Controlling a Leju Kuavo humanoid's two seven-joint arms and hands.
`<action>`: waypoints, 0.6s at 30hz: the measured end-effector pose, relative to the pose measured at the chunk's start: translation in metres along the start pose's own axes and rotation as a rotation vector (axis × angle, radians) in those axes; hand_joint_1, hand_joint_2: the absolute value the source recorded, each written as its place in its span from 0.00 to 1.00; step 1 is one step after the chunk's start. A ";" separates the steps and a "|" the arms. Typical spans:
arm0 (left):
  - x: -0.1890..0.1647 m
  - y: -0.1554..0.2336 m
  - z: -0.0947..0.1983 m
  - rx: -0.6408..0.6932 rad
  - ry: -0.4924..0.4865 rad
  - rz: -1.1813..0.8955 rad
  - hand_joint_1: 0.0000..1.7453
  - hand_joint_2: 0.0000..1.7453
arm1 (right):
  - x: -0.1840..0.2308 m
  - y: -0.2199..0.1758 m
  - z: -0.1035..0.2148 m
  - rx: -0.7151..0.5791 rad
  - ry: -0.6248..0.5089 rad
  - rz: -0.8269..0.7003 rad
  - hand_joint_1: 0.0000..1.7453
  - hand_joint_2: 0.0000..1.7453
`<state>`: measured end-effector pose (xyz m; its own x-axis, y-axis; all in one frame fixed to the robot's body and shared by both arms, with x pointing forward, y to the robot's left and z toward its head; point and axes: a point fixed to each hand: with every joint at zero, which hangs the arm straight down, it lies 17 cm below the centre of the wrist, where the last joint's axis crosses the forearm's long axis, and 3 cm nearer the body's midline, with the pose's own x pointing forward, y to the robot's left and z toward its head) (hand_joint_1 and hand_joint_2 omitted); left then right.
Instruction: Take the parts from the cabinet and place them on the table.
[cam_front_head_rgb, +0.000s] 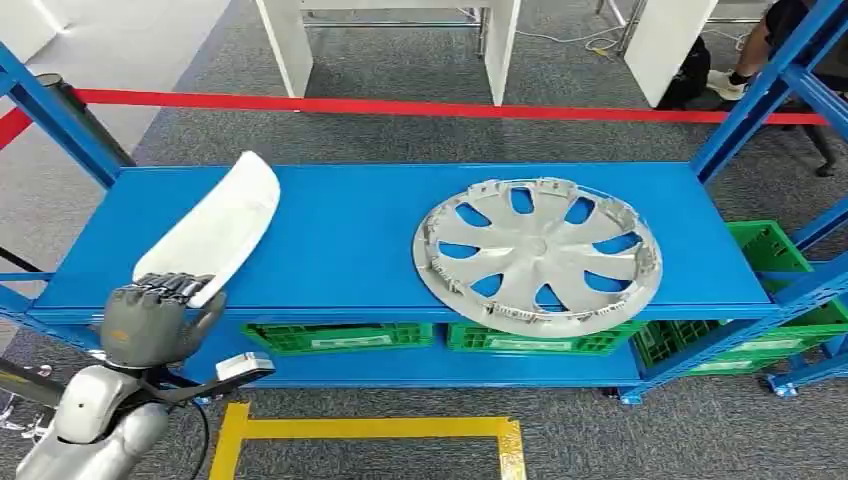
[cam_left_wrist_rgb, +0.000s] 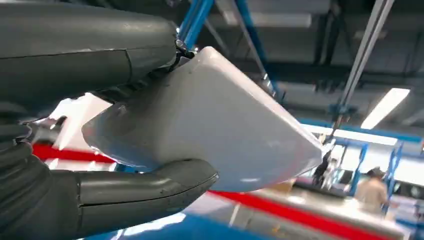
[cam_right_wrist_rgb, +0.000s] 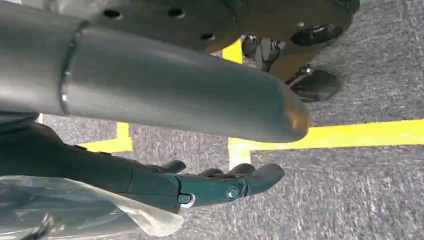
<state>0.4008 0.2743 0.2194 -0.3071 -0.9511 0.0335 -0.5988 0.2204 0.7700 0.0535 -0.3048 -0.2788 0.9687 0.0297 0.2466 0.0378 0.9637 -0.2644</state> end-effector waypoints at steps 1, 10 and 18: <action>0.002 0.008 -0.003 0.020 -0.009 -0.007 1.00 1.00 | 0.000 0.001 0.000 0.001 0.000 -0.001 0.00 0.00; 0.019 0.055 -0.014 0.130 -0.092 -0.089 1.00 1.00 | -0.001 0.005 0.002 0.007 0.002 -0.008 0.00 0.00; 0.020 0.068 -0.017 0.165 -0.085 -0.100 1.00 1.00 | -0.001 0.006 0.002 0.007 0.002 -0.012 0.00 0.00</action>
<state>0.3659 0.2663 0.2831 -0.2968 -0.9500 -0.0971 -0.7405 0.1648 0.6516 0.0527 -0.2987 -0.2789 0.9687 0.0170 0.2476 0.0482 0.9657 -0.2552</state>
